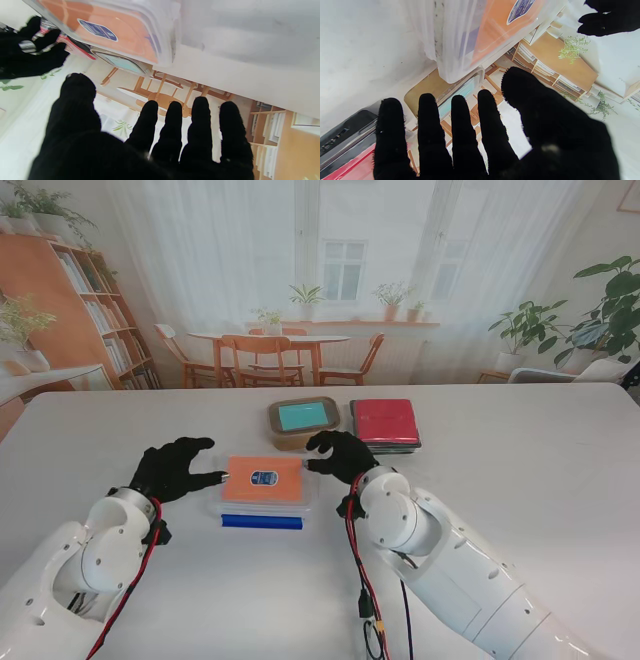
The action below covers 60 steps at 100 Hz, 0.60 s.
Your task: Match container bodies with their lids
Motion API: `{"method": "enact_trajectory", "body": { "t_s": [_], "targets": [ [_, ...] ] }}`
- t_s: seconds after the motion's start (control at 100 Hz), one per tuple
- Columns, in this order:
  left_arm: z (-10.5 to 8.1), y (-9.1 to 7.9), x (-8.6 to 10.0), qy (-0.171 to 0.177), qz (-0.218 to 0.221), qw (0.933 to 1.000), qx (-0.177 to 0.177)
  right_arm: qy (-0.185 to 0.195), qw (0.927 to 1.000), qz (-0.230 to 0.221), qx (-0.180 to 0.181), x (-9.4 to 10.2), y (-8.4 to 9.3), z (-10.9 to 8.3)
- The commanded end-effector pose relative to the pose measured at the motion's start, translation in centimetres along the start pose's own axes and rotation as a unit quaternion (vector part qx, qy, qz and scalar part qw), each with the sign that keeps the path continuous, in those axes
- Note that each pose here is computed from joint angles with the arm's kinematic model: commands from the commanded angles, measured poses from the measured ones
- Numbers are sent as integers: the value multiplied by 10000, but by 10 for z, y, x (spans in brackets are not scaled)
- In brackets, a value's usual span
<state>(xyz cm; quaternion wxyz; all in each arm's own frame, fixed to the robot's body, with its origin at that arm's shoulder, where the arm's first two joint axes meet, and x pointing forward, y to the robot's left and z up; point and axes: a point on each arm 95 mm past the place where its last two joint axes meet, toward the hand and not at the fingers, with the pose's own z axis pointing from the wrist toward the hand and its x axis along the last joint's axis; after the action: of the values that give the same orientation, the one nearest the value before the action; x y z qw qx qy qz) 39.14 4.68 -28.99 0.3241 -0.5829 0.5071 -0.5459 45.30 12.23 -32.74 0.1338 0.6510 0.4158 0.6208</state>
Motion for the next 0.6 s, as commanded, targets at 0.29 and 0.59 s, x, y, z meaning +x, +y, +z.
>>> {"method": "enact_trajectory", "body": {
  "t_s": [0.29,0.59],
  "targets": [
    [-10,29,11,556,697,9948,-502,258,9993,-217,152,15,0,18],
    [2,43,12,789,1220,9848,-951,255,9972,-503,487,13,-2,26]
  ]
}}
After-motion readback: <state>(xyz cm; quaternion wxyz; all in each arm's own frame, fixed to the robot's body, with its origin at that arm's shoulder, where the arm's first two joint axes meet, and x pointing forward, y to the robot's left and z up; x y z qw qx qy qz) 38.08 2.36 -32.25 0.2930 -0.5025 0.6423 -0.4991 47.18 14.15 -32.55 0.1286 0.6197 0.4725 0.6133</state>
